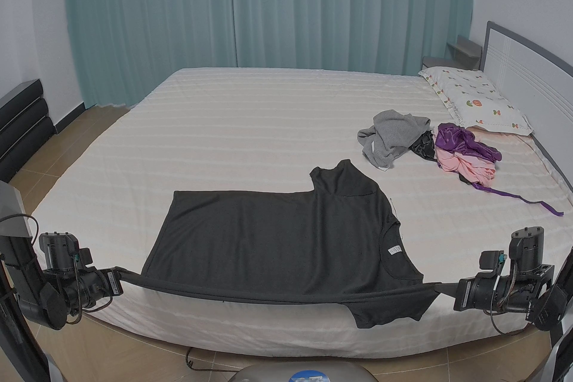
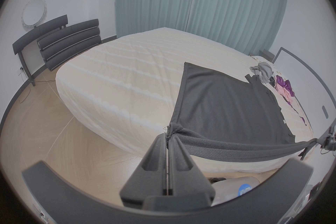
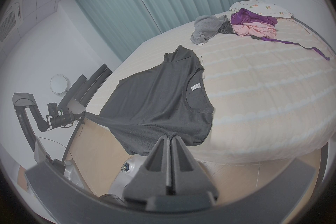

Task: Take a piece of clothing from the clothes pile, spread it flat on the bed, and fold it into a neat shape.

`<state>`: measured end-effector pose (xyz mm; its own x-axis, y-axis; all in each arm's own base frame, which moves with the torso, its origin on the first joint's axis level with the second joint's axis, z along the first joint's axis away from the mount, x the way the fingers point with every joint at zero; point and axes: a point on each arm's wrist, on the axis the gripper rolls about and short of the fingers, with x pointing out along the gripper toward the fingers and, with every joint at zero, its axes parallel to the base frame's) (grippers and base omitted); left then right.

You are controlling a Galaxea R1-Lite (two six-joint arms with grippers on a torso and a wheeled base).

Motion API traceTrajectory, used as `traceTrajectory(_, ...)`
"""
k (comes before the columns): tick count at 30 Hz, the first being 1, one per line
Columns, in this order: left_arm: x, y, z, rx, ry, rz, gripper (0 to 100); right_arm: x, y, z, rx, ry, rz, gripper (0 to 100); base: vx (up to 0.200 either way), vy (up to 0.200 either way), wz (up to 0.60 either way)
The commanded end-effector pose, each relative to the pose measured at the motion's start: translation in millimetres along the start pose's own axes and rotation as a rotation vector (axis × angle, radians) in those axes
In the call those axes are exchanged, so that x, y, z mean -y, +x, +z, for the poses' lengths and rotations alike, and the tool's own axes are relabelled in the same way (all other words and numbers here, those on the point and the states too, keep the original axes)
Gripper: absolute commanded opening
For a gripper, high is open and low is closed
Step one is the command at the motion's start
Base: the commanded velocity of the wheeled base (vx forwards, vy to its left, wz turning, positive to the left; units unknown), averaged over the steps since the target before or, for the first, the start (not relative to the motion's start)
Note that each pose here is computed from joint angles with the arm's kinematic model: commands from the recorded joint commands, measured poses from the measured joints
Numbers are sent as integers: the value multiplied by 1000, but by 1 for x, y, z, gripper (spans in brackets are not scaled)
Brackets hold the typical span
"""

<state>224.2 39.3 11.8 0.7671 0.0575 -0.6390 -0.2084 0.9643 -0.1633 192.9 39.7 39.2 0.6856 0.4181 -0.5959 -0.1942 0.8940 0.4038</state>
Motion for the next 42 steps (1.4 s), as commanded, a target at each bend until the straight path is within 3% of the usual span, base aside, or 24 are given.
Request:
traceTrajectory(1,0,3,2,7,-2,-1,0,0,1,1,2,-1,1,0,0,0,0)
traceTrajectory(20,10,52,17,43,-79,-41,0,12,51,23,6,10,-12,0,0,0,0)
traceTrajectory(31,18,71,21,65,-73,-33,0,22,71,33,23,20,-21,0,0,0,0)
traceTrajectory(42,32,53,27,93,-96,-72,0,25,48,45,97,32,-38,0,0,0,0)
